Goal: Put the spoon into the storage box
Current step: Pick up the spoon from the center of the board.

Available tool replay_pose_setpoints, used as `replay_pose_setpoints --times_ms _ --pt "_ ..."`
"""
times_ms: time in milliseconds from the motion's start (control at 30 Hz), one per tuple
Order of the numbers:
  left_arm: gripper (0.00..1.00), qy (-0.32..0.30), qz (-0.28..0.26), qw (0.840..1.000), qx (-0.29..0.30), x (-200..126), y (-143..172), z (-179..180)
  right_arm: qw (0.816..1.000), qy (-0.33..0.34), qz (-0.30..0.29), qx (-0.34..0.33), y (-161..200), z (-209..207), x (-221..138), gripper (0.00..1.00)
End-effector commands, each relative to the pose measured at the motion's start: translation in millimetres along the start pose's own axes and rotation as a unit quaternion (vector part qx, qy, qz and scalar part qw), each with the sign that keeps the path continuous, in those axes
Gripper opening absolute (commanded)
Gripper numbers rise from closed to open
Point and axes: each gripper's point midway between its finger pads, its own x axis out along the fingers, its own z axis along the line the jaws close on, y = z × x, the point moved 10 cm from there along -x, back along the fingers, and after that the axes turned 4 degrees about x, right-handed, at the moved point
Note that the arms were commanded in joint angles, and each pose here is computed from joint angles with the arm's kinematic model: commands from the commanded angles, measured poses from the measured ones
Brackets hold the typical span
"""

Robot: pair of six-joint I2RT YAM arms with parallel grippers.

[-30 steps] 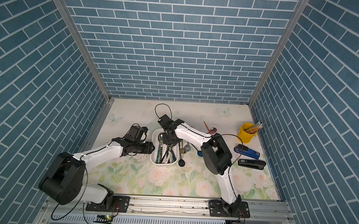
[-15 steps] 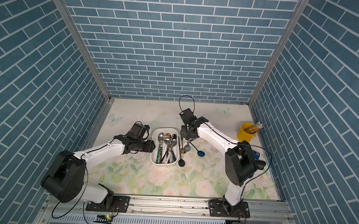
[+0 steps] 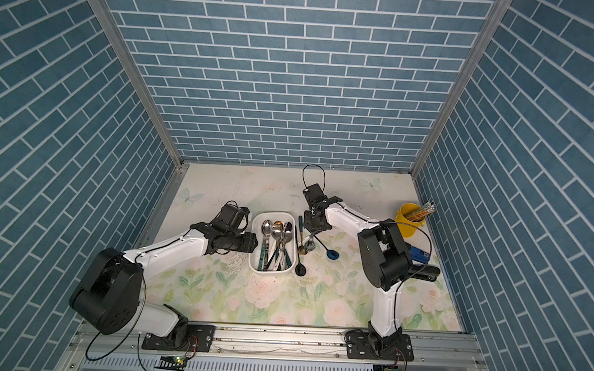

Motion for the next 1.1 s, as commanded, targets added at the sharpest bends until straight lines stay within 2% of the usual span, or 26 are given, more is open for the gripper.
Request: replay_pose_setpoints --times_ms 0,333,733,1067 --pt "0.60 -0.010 0.007 1.000 0.004 -0.2 0.6 0.0 1.000 0.001 -0.005 0.005 -10.8 -4.9 11.8 0.32" --pt "0.61 -0.015 0.010 1.000 0.006 0.9 0.4 0.8 1.000 -0.017 -0.002 0.010 -14.8 -5.5 33.7 0.30" --pt "0.61 -0.013 0.013 1.000 0.007 3.9 -3.6 -0.5 1.000 0.011 0.027 -0.011 -3.8 -4.3 50.3 0.29" --pt "0.61 -0.015 0.012 1.000 0.008 3.3 -3.7 -0.1 0.999 0.012 0.031 -0.015 -2.9 -3.8 53.4 0.18"
